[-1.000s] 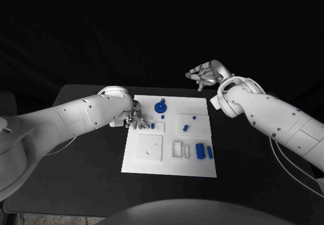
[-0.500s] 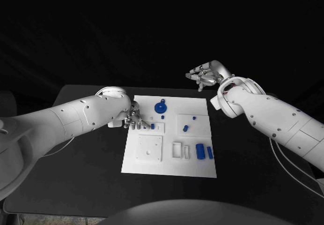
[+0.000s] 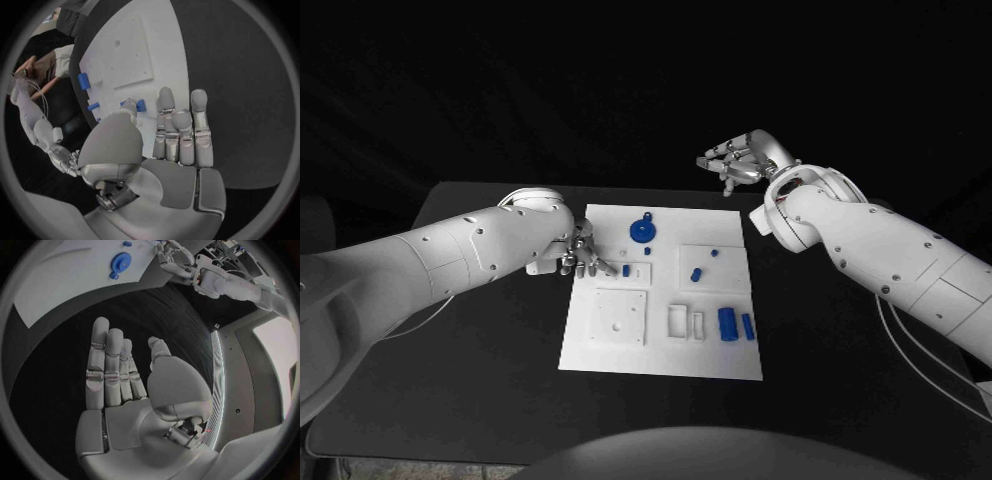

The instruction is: Assemble the parts on the task board

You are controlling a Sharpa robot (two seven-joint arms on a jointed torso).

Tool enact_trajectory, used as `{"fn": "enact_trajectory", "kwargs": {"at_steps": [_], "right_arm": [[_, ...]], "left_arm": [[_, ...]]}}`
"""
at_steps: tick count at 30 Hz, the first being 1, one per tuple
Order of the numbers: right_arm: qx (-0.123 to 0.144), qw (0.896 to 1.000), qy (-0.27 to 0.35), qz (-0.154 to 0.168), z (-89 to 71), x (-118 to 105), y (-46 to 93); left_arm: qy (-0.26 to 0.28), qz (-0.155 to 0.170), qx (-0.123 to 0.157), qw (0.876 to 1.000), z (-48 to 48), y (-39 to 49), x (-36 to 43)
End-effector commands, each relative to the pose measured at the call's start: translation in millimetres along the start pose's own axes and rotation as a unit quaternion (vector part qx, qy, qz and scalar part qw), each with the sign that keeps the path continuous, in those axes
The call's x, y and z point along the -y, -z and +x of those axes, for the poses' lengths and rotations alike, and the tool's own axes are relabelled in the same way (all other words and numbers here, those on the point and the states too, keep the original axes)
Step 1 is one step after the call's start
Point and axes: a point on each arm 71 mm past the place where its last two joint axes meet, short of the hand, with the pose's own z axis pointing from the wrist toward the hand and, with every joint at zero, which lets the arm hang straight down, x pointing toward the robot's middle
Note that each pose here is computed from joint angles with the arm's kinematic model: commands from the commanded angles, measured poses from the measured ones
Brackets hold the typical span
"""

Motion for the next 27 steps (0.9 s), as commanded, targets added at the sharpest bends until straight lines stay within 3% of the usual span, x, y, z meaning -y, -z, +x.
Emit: {"fn": "enact_trajectory", "kwargs": {"at_steps": [1,8,14,22,27], "right_arm": [[-0.001,1.0,0.004,-0.004,0.3,-0.5,0.2],[-0.001,1.0,0.005,-0.003,-0.5,0.3,0.3],[0.0,1.0,0.006,-0.002,-1.5,1.4,0.6],[0.0,1.0,0.006,-0.001,-2.4,2.5,0.9],[0.0,1.0,0.007,-0.001,-2.8,3.1,1.1]], "left_arm": [[0.014,0.003,0.009,1.0,-2.6,2.4,-2.0],[0.075,0.045,0.017,0.996,-13.9,13.7,-1.2],[0.129,0.073,0.029,0.989,-25.2,24.2,-5.2],[0.152,0.077,0.039,0.985,-30.9,31.0,-14.0],[0.167,0.085,0.064,0.98,-35.0,33.5,-18.0]]}}
